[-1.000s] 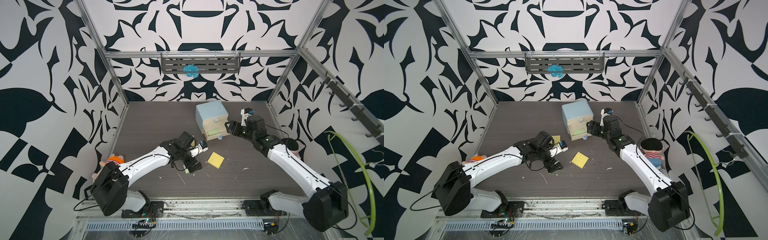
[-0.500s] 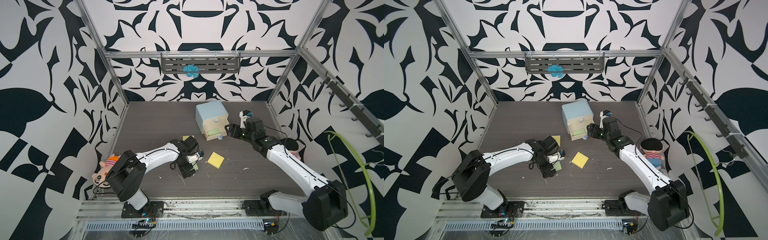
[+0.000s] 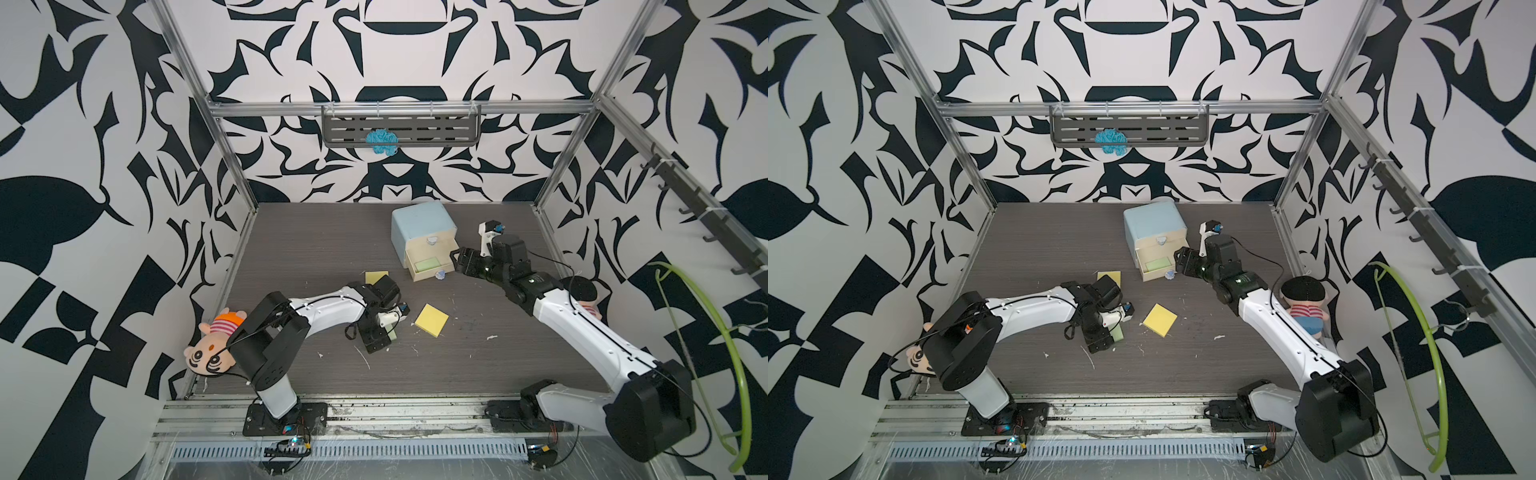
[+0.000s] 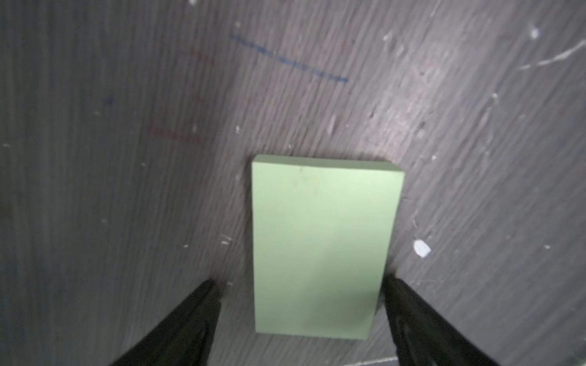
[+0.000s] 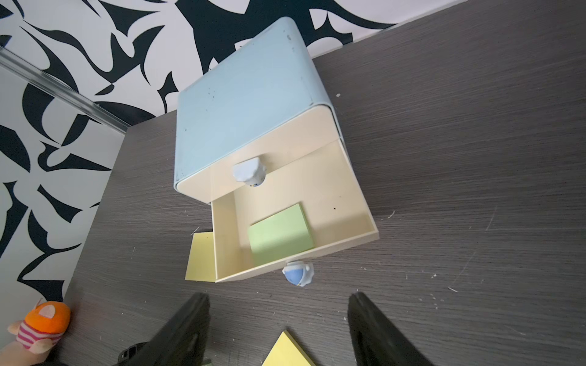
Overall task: Please put the sticky notes in the drawer by color
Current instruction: Place the sticky notes in the drawer, then pick up the sticky notes from the center of the board, then place the sticky notes in the drawer, then close the drawer in the storage box.
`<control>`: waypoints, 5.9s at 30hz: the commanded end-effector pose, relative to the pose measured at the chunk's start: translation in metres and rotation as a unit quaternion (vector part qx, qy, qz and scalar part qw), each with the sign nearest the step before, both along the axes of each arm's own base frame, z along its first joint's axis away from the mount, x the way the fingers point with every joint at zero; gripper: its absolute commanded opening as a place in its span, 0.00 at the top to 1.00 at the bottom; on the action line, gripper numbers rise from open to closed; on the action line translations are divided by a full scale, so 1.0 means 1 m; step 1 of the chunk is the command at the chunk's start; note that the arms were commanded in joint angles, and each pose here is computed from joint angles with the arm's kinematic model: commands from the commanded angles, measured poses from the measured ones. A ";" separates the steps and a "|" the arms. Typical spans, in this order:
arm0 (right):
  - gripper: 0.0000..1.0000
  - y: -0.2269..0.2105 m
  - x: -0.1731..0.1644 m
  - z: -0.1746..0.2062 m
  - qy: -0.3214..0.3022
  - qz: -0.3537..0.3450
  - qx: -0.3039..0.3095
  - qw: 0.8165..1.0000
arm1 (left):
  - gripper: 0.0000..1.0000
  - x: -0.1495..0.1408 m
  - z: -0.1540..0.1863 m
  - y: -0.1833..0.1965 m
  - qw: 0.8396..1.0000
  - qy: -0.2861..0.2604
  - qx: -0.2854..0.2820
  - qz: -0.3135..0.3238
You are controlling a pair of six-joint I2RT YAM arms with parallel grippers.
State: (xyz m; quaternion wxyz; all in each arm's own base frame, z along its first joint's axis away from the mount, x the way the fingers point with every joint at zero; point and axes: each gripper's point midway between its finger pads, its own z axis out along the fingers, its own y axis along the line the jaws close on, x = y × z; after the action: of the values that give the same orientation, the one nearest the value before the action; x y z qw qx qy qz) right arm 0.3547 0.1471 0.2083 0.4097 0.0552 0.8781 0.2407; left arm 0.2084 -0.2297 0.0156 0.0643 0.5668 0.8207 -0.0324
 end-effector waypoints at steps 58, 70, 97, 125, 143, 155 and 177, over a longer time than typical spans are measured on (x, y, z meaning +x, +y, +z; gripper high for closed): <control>0.27 0.084 -0.106 -0.067 0.186 0.218 0.268 0.920 | 0.44 -0.004 0.068 -0.040 0.987 -0.045 -0.152 -0.026; 0.38 0.156 -0.124 -0.083 0.218 0.294 0.292 0.883 | 0.44 -0.009 0.094 -0.053 0.976 -0.054 -0.205 -0.043; 1.00 0.085 -0.082 -0.053 0.159 0.191 0.205 0.947 | 0.01 0.003 0.137 -0.073 0.938 -0.131 -0.318 -0.036; 0.97 0.030 0.063 -0.023 0.121 0.109 0.161 0.973 | 0.01 0.012 0.111 -0.109 0.918 -0.116 -0.378 -0.020; 0.31 -0.039 0.042 -0.002 0.070 0.048 -0.012 0.996 | 0.01 0.064 0.136 -0.104 0.896 -0.200 -0.383 0.105; 0.35 -0.020 -0.020 -0.054 0.021 0.071 0.030 0.997 | 0.01 0.159 0.201 -0.095 0.788 -0.218 -0.403 0.412; 0.58 0.042 0.011 -0.094 -0.130 0.136 -0.028 0.982 | 0.32 0.237 0.145 -0.081 0.712 -0.122 -0.293 0.627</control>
State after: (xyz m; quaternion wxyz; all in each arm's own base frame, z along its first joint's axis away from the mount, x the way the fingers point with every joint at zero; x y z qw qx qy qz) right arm 0.3404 0.1832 0.0781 0.4168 -0.1019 0.8612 0.2724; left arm 0.4514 -0.3171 0.1808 0.3657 -0.1209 0.9063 -0.1737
